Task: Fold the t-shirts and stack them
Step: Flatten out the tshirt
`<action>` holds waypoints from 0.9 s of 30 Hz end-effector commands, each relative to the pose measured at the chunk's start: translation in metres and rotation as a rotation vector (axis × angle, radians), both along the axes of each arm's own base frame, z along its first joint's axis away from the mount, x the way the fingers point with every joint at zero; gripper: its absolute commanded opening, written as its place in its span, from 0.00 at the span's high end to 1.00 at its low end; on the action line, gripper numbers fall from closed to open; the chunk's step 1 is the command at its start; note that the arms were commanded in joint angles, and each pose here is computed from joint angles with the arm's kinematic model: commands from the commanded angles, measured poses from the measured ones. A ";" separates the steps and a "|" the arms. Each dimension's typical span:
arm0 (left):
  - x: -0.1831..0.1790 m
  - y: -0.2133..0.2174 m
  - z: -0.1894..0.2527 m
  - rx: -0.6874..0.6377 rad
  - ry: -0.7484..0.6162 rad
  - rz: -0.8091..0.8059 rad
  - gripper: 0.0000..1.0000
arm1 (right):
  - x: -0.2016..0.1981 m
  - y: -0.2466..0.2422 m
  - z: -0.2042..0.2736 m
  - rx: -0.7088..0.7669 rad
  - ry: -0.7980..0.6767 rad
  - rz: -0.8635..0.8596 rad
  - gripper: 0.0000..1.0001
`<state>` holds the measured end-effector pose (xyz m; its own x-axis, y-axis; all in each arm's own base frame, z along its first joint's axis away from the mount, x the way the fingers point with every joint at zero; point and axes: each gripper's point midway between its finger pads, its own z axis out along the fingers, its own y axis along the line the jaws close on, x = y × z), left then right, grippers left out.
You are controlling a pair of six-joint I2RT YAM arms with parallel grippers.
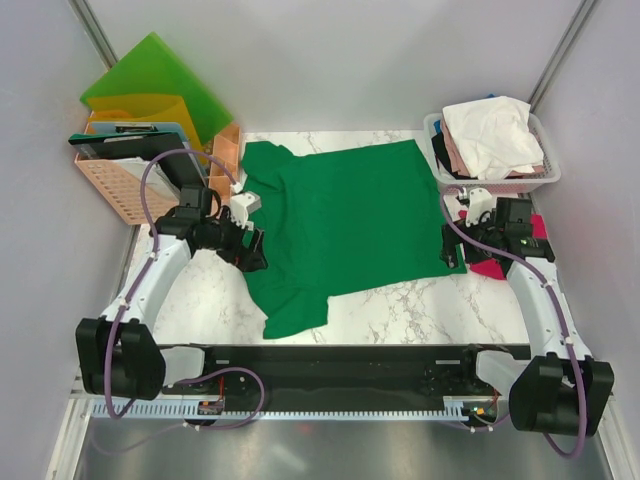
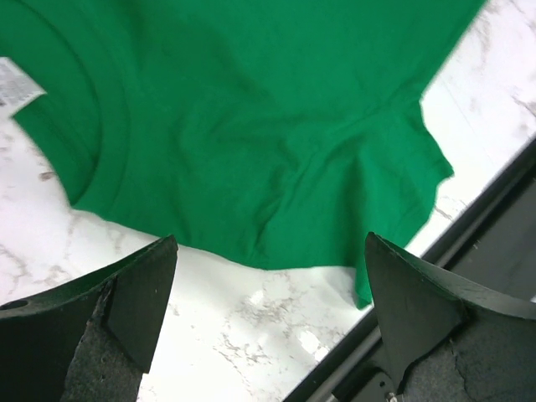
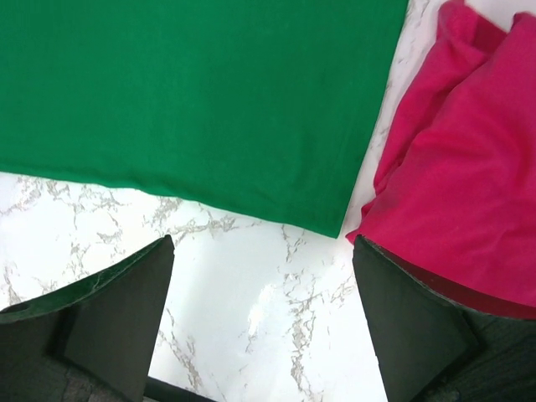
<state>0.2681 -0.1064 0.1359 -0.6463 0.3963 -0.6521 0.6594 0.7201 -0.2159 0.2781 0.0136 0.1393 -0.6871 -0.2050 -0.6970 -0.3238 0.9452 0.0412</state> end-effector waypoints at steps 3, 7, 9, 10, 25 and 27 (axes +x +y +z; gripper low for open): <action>-0.058 -0.033 0.013 -0.130 0.084 -0.243 0.00 | -0.001 -0.005 0.007 -0.048 0.003 0.030 0.05; -0.095 -0.051 0.006 -0.077 0.046 -0.437 0.00 | 0.000 -0.012 0.000 -0.089 0.024 0.033 0.05; -0.096 -0.049 0.003 0.016 -0.033 -0.459 0.00 | -0.001 -0.013 -0.007 -0.089 0.049 0.036 0.05; -0.102 -0.058 -0.001 0.048 -0.071 -0.512 0.00 | 0.000 -0.011 -0.008 -0.084 0.054 0.043 0.04; -0.071 -0.090 -0.003 0.239 -0.529 -0.476 0.00 | 0.007 -0.008 -0.035 -0.038 0.136 0.024 0.07; -0.055 -0.088 0.003 0.290 -0.637 -0.410 0.00 | 0.007 -0.009 -0.037 -0.038 0.143 0.017 0.07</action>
